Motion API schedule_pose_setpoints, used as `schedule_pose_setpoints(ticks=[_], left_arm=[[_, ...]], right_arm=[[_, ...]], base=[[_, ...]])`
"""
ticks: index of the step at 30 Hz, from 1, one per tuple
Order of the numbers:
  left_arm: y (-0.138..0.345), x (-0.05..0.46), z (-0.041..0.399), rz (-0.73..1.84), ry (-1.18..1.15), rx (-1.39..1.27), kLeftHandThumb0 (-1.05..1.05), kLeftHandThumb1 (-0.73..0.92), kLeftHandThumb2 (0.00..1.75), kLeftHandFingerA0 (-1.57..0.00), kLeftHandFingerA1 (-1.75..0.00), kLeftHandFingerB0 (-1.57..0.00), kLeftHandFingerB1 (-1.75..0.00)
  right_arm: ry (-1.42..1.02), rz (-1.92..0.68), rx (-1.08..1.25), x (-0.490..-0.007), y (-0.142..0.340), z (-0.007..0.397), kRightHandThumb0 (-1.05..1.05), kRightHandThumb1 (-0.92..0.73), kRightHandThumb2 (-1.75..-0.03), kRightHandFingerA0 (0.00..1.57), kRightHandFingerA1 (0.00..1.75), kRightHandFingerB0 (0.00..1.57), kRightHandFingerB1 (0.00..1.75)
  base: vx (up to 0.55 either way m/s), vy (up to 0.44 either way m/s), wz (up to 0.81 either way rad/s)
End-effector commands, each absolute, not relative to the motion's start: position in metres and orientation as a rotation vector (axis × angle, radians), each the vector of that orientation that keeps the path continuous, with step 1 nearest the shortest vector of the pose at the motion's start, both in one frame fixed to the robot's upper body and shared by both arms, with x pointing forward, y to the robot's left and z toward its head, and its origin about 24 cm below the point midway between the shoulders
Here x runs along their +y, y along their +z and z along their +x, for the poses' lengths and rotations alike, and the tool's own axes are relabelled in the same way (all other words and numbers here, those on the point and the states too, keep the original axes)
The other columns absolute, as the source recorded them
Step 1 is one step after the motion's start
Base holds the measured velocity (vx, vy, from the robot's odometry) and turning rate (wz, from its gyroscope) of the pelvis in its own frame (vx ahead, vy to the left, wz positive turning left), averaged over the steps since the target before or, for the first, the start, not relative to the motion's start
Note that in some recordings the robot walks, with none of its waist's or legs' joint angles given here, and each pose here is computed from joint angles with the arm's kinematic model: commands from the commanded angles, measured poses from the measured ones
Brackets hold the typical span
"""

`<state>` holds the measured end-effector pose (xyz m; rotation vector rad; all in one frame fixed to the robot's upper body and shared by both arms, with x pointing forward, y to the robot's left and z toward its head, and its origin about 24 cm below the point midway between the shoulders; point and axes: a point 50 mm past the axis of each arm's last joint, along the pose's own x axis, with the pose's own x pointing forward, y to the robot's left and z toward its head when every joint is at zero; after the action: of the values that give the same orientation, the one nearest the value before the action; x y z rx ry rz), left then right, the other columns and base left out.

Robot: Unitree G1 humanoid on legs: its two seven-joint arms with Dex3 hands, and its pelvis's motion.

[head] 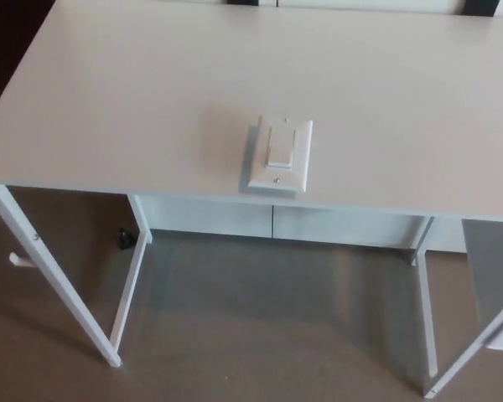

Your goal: The robot walk towards a table in front and then clicks the light switch button using the right hand's index finger

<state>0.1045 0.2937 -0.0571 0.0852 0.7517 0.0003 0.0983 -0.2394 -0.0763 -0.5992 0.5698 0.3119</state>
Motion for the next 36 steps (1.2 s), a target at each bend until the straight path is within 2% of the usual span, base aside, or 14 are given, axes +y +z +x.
schedule_pose_setpoints(ticks=[1, 11, 31, 36], left_arm=[[-0.056, 0.297, 0.102, 0.103, 0.003, 0.771, -0.10, 0.49, 0.54, -0.57, -0.47, -0.53, -0.40], [-0.054, 0.297, 0.107, 0.112, -0.006, 0.761, -0.12, 0.51, 0.55, -0.56, -0.47, -0.51, -0.40], [-0.054, 0.298, 0.108, 0.122, -0.009, 0.754, -0.12, 0.50, 0.54, -0.58, -0.48, -0.52, -0.40], [-0.054, 0.298, 0.109, 0.123, -0.007, 0.756, -0.12, 0.51, 0.54, -0.58, -0.48, -0.52, -0.41]], right_arm=[[0.317, -0.615, 0.573, -0.241, -0.076, 0.098, -0.26, -0.69, -0.60, 0.50, 0.54, 0.42, 0.46], [0.321, -0.628, 0.564, -0.240, -0.075, 0.105, -0.26, -0.69, -0.59, 0.50, 0.55, 0.42, 0.46], [0.333, -0.651, 0.557, -0.239, -0.075, 0.109, -0.27, -0.69, -0.60, 0.50, 0.55, 0.42, 0.46], [0.330, -0.646, 0.557, -0.239, -0.075, 0.109, -0.26, -0.69, -0.60, 0.50, 0.54, 0.41, 0.46]], base=[[-0.01, 0.098, -0.13], [0.00, 0.232, 0.01], [0.01, -0.043, 0.05], [0.06, 0.174, -0.17]])
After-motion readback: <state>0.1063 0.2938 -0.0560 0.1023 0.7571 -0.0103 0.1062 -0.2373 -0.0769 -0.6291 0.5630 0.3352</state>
